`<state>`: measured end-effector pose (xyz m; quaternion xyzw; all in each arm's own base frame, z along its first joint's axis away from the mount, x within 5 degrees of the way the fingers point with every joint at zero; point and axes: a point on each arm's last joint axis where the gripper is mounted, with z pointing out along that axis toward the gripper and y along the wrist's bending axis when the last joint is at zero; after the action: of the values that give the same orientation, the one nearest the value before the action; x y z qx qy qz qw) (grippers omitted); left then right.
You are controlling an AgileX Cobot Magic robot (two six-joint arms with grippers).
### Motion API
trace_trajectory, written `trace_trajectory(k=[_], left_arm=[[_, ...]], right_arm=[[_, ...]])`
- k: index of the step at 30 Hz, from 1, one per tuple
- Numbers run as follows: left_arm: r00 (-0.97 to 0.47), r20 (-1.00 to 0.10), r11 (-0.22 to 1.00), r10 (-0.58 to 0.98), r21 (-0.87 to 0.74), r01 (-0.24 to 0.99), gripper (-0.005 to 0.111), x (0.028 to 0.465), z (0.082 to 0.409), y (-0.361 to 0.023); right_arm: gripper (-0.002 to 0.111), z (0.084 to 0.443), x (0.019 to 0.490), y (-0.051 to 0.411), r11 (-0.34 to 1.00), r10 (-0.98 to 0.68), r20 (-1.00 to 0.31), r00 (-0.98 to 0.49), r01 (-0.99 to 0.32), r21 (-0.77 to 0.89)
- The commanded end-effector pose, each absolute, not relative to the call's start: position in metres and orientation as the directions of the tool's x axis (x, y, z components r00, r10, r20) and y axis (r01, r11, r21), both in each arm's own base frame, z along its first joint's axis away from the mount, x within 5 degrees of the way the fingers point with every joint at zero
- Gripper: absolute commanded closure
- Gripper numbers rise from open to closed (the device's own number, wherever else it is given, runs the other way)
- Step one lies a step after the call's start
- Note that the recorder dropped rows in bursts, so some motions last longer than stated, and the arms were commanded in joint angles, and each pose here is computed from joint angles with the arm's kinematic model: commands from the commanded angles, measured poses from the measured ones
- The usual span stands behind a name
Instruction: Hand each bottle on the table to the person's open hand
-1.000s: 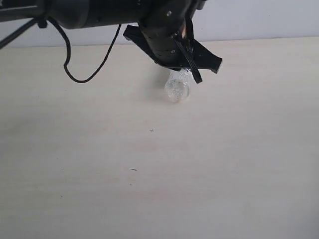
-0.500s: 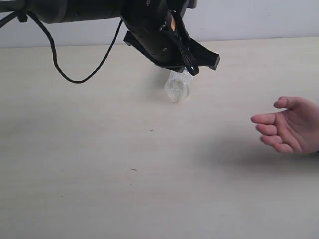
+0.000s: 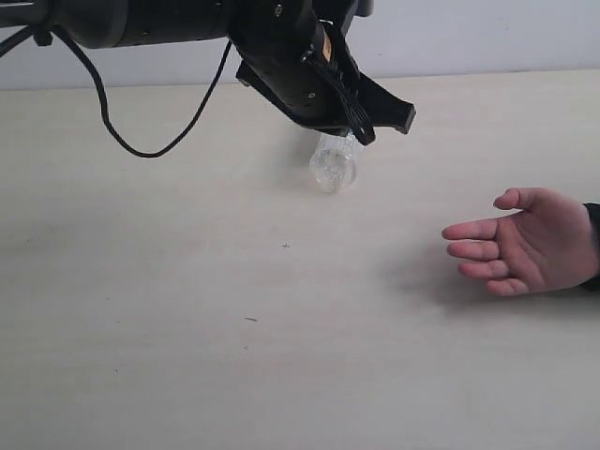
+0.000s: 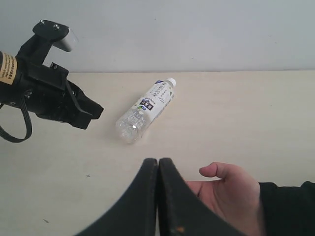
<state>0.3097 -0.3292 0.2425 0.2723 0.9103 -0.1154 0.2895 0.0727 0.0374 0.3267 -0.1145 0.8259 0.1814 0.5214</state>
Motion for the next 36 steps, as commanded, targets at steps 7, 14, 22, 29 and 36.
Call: trace_trajectory(k=[7,14,22,29,36], left_arm=[[-0.664,-0.604,0.815,0.441,-0.04,0.578,0.107,0.309,0.24,-0.326],[-0.645,-0.654,0.814,0.396,-0.074,0.576,0.107,0.311,0.243,-0.331],[-0.649,-0.653,0.816,0.391,-0.08,0.572,0.107,0.31,0.243,-0.332],[-0.669,-0.647,0.822,0.365,-0.114,0.558,0.107,0.309,0.243,-0.333],[-0.674,-0.645,0.823,0.36,-0.122,0.555,0.107,0.309,0.243,-0.333]], right_arm=[[0.108,0.326,0.073,0.036,0.912,-0.007,-0.911,-0.411,-0.377,0.163],[0.108,0.319,0.063,0.025,0.927,0.021,-0.997,-0.076,-0.371,0.048],[0.108,0.287,0.03,0.012,0.923,0.096,-0.991,0.094,-0.381,0.053],[0.108,0.254,0.041,0.016,0.925,0.06,-0.998,0.004,-0.376,0.053],[0.108,0.22,0.048,0.019,0.927,0.022,-0.996,-0.088,-0.372,0.053]])
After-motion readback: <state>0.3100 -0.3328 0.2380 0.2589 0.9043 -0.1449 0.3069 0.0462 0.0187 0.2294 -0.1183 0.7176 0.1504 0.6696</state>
